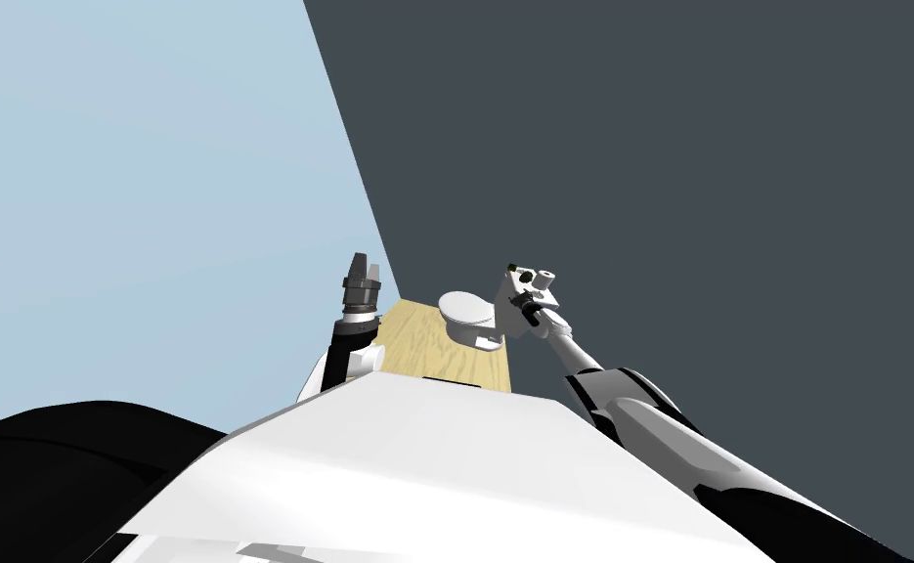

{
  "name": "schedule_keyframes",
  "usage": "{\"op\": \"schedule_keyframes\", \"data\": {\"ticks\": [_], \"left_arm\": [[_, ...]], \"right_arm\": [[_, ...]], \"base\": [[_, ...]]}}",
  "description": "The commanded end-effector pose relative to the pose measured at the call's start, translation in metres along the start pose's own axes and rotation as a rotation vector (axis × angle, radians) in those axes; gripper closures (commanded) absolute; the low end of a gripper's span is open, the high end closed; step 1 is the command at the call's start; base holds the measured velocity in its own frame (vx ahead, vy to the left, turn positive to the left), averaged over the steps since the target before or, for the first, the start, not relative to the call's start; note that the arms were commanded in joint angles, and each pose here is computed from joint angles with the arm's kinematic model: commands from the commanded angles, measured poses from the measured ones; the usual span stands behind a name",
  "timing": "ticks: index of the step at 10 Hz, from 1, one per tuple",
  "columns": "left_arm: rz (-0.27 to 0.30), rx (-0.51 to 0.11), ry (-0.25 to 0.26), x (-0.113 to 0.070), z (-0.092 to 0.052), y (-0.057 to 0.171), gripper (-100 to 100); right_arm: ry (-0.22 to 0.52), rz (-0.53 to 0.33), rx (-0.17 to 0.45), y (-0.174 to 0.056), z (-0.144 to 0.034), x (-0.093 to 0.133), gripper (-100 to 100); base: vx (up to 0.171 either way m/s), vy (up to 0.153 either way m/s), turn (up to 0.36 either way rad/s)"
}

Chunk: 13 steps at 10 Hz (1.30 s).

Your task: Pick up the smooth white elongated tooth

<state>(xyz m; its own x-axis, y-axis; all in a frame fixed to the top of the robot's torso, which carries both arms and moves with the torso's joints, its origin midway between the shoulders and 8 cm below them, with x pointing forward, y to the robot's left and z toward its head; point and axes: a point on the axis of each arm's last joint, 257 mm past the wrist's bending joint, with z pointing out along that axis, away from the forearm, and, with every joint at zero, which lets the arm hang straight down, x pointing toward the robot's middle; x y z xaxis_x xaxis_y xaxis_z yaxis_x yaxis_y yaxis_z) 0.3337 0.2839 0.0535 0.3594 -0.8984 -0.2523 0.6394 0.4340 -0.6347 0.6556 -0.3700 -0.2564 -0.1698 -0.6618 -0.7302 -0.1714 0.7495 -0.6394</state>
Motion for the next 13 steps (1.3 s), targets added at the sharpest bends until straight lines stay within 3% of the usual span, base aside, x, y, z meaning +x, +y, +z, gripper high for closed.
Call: {"op": "schedule_keyframes", "data": {"ticks": [1, 5, 6, 7, 9, 10, 13], "left_arm": [[0.0, 0.0, 0.0, 0.0, 0.0, 0.0, 0], [0.0, 0.0, 0.0, 0.0, 0.0, 0.0, 0], [0.0, 0.0, 0.0, 0.0, 0.0, 0.0, 0], [0.0, 0.0, 0.0, 0.0, 0.0, 0.0, 0], [0.0, 0.0, 0.0, 0.0, 0.0, 0.0, 0], [0.0, 0.0, 0.0, 0.0, 0.0, 0.0, 0], [0.0, 0.0, 0.0, 0.0, 0.0, 0.0, 0]], "right_arm": [[0.0, 0.0, 0.0, 0.0, 0.0, 0.0, 100], [-0.006, 0.0, 0.001, -0.001, 0.001, -0.003, 100], [-0.006, 0.0, 0.001, -0.001, 0.001, -0.003, 0], [0.051, -0.02, 0.017, -0.002, -0.007, 0.025, -100], [0.07, -0.027, 0.017, 0.0, -0.01, 0.035, -100], [0.11, -0.044, 0.017, 0.007, -0.017, 0.055, -100], [0.167, -0.076, 0.017, 0.018, -0.028, 0.084, -100]], "base": [[-0.007, -0.002, 0.0], [0.0, 0.0, 0.0], [0.0, 0.0, 0.0], [-0.019, -0.025, 0.104], [-0.026, -0.034, 0.069], [-0.022, -0.004, 0.09], [-0.026, 0.004, 0.097]]}}
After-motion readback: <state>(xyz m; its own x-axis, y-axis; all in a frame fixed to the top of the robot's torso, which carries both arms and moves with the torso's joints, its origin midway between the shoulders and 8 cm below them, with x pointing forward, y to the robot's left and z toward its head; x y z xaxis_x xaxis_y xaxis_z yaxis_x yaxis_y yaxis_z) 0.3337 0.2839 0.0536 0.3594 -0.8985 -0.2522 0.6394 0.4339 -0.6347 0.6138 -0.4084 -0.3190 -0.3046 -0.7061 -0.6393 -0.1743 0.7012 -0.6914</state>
